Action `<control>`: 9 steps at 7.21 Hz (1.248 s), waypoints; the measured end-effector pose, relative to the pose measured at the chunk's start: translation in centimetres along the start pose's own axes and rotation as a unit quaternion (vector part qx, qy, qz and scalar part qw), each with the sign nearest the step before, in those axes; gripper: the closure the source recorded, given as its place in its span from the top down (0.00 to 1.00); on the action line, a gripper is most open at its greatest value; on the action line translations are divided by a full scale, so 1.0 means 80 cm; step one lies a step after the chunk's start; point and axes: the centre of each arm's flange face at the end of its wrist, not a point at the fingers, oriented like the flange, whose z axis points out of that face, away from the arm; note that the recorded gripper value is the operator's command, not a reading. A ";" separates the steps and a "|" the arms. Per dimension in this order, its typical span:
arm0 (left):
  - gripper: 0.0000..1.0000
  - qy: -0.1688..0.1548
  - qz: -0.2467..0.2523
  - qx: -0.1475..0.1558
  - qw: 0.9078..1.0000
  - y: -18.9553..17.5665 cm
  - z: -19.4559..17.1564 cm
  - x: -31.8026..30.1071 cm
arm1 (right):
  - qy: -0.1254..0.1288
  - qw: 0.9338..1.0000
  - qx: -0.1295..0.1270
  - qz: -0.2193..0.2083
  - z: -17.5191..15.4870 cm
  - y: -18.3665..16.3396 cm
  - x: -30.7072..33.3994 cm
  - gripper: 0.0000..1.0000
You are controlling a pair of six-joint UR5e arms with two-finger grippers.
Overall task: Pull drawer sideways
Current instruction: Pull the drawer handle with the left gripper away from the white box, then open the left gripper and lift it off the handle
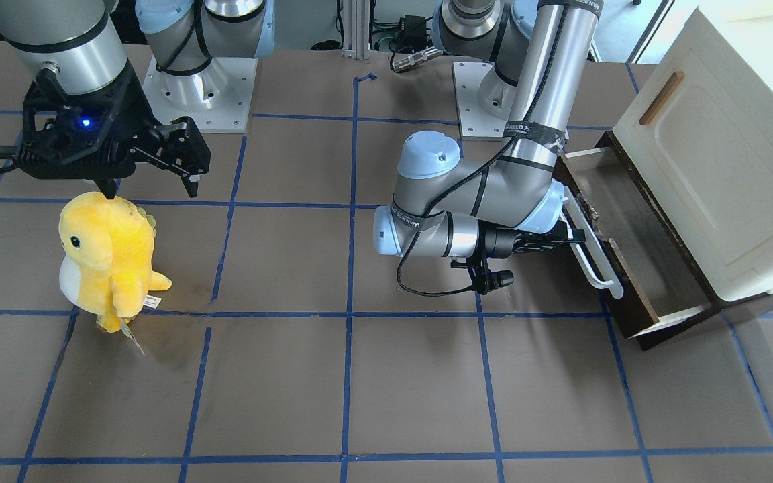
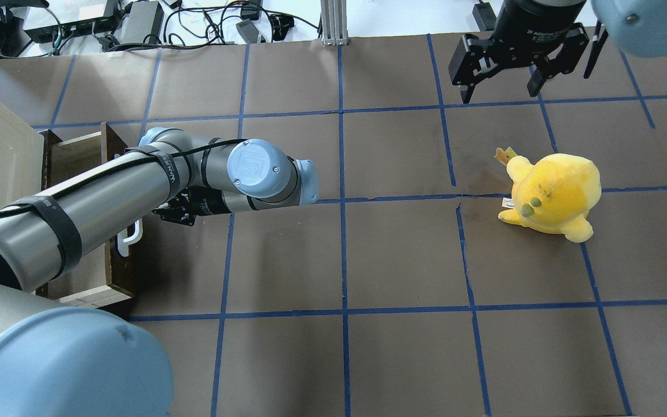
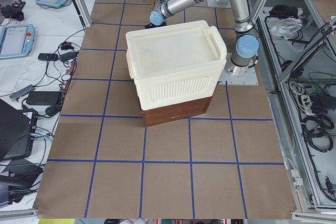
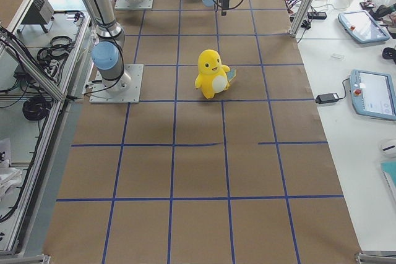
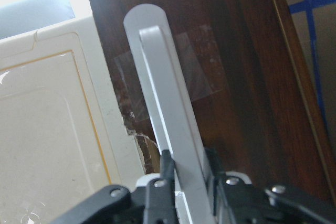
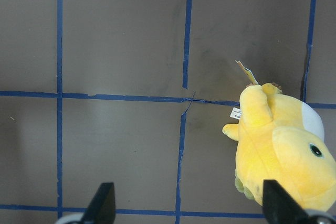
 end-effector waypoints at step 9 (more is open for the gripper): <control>1.00 0.027 -0.032 -0.006 0.999 0.014 -0.013 -0.044 | 0.000 1.000 0.000 0.000 0.000 0.000 0.000 1.00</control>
